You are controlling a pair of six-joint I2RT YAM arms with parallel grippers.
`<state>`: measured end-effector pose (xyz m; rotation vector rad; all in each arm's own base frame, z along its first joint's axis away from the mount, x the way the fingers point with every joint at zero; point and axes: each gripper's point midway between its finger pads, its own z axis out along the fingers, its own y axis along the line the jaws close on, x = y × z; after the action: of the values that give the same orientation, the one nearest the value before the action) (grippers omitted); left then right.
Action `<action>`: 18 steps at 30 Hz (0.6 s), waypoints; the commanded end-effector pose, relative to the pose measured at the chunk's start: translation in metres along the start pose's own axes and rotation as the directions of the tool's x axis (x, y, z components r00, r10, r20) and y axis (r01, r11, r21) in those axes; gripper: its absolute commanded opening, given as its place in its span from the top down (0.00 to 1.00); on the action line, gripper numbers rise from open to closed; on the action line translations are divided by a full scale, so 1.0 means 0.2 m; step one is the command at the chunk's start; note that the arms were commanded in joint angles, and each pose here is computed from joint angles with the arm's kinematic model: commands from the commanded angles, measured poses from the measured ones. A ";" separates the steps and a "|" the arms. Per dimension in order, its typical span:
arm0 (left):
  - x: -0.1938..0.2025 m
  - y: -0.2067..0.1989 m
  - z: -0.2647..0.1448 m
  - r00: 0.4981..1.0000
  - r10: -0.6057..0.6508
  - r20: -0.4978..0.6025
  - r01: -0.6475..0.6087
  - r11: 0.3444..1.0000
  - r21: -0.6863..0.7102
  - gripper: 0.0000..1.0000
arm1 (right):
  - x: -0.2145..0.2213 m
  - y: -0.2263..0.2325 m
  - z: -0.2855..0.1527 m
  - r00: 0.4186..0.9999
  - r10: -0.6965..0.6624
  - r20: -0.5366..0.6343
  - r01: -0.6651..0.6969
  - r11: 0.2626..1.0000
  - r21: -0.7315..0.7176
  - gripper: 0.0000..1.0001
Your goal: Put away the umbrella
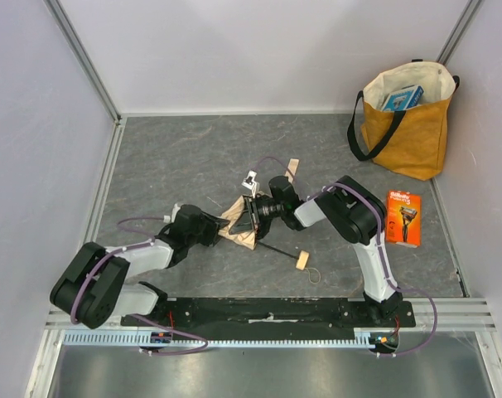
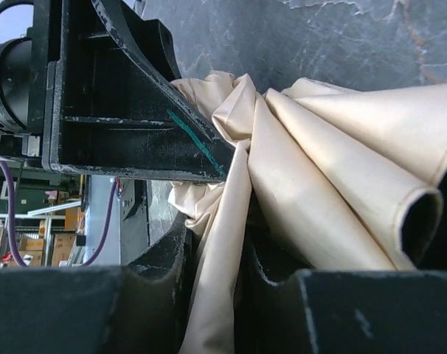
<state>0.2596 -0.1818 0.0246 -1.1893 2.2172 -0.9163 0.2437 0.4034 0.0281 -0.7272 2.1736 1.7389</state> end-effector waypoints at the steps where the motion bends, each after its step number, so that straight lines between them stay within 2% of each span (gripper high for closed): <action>1: -0.03 0.30 0.06 0.998 0.035 0.046 -0.025 0.979 -0.202 0.66 | 0.48 -0.21 -0.05 0.921 0.330 -0.208 -0.286 0.934 0.214 1.00; 3: -0.02 0.30 0.06 0.998 0.058 0.040 -0.049 0.979 -0.196 0.90 | 0.47 -0.21 -0.06 0.928 0.307 -0.211 -0.257 0.938 0.233 1.00; 4: -0.03 0.30 0.05 0.997 0.066 0.040 -0.056 0.977 -0.204 0.98 | 0.46 -0.22 -0.07 0.934 0.288 -0.211 -0.231 0.938 0.258 0.99; 8: -0.03 0.31 -0.01 0.996 0.076 0.040 -0.065 0.972 -0.225 0.98 | 0.38 -0.21 -0.14 0.955 0.224 -0.195 -0.140 0.919 0.368 0.64; 10: -0.02 0.34 -0.05 0.996 0.081 0.022 -0.072 0.957 -0.281 0.98 | 0.28 -0.17 -0.17 0.973 0.143 -0.181 -0.054 0.905 0.423 0.32; 11: -0.02 0.36 -0.06 0.996 0.084 0.006 -0.078 0.946 -0.315 0.98 | 0.24 -0.15 -0.19 0.978 0.092 -0.186 0.002 0.891 0.453 0.24; 13: 0.01 0.38 -0.08 0.996 0.081 -0.028 -0.085 0.928 -0.362 0.98 | 0.12 -0.09 -0.21 0.980 -0.053 -0.190 0.146 0.845 0.515 0.15; 15: 0.04 0.40 -0.09 0.995 0.073 -0.066 -0.093 0.914 -0.394 0.98 | 0.05 -0.02 -0.21 0.959 -0.194 -0.205 0.276 0.796 0.538 0.12; 17: 0.05 0.41 -0.10 0.995 0.062 -0.083 -0.092 0.904 -0.418 0.98 | 0.03 0.02 -0.20 0.907 -0.325 -0.268 0.421 0.700 0.577 0.09; 18: 0.05 0.42 -0.10 0.995 0.059 -0.084 -0.090 0.899 -0.429 0.98 | 0.02 0.01 -0.22 0.872 -0.378 -0.311 0.488 0.621 0.613 0.09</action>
<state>0.2597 -0.1875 0.0318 -1.2405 2.2982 -0.8523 0.2337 0.3975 0.0569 -0.9031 2.2683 1.1246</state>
